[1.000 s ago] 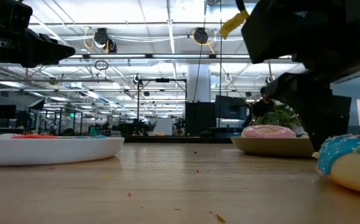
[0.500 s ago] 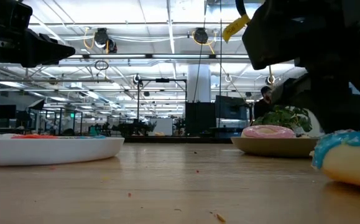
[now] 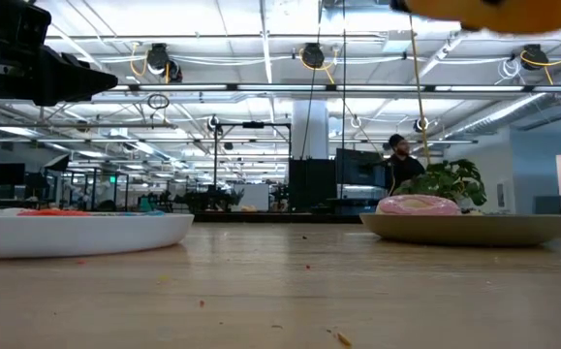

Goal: Pick & Place donuts
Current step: Put the big blue donut on the gray plate

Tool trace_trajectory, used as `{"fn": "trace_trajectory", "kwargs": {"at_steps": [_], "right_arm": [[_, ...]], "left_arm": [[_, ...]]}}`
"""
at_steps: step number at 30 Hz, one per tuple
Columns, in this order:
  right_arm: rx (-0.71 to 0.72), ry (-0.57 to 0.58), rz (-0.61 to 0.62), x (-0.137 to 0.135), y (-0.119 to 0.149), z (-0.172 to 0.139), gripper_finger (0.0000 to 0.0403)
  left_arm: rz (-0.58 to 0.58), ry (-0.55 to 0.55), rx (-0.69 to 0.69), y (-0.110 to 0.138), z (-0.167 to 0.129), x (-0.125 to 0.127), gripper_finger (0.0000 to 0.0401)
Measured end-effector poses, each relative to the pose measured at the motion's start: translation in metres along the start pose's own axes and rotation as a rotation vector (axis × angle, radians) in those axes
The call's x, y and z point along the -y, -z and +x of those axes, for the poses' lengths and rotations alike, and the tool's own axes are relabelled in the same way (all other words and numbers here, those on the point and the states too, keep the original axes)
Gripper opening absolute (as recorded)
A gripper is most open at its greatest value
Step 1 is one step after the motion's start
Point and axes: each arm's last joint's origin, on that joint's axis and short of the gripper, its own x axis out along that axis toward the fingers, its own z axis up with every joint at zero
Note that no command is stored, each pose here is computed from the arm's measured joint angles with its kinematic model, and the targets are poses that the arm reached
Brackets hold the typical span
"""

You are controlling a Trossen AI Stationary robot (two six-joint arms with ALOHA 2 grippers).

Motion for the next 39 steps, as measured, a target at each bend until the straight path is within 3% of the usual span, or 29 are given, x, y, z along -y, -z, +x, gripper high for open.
{"fn": "trace_trajectory", "kwargs": {"at_steps": [7,16,20,30,39], "right_arm": [[-0.072,0.043,0.083,-0.001,0.0,-0.049,0.001],[-0.22,0.146,0.111,0.011,0.013,-0.055,0.0012],[-0.269,0.184,0.046,0.023,0.013,-0.055,0.0012],[-0.203,0.192,0.069,0.077,-0.006,-0.076,0.0012],[-0.207,0.173,0.159,0.1,0.012,-0.085,0.0011]], "left_arm": [[0.0,0.001,-0.004,0.0,0.0,0.0,0.0026],[-0.001,0.002,-0.005,0.0,0.0,0.0,0.0026],[-0.001,0.002,-0.004,0.0,0.0,0.0,0.0026],[0.0,0.004,-0.011,0.001,0.0,0.0,0.0026],[0.003,-0.007,-0.022,0.002,0.0,0.0,0.0026]]}}
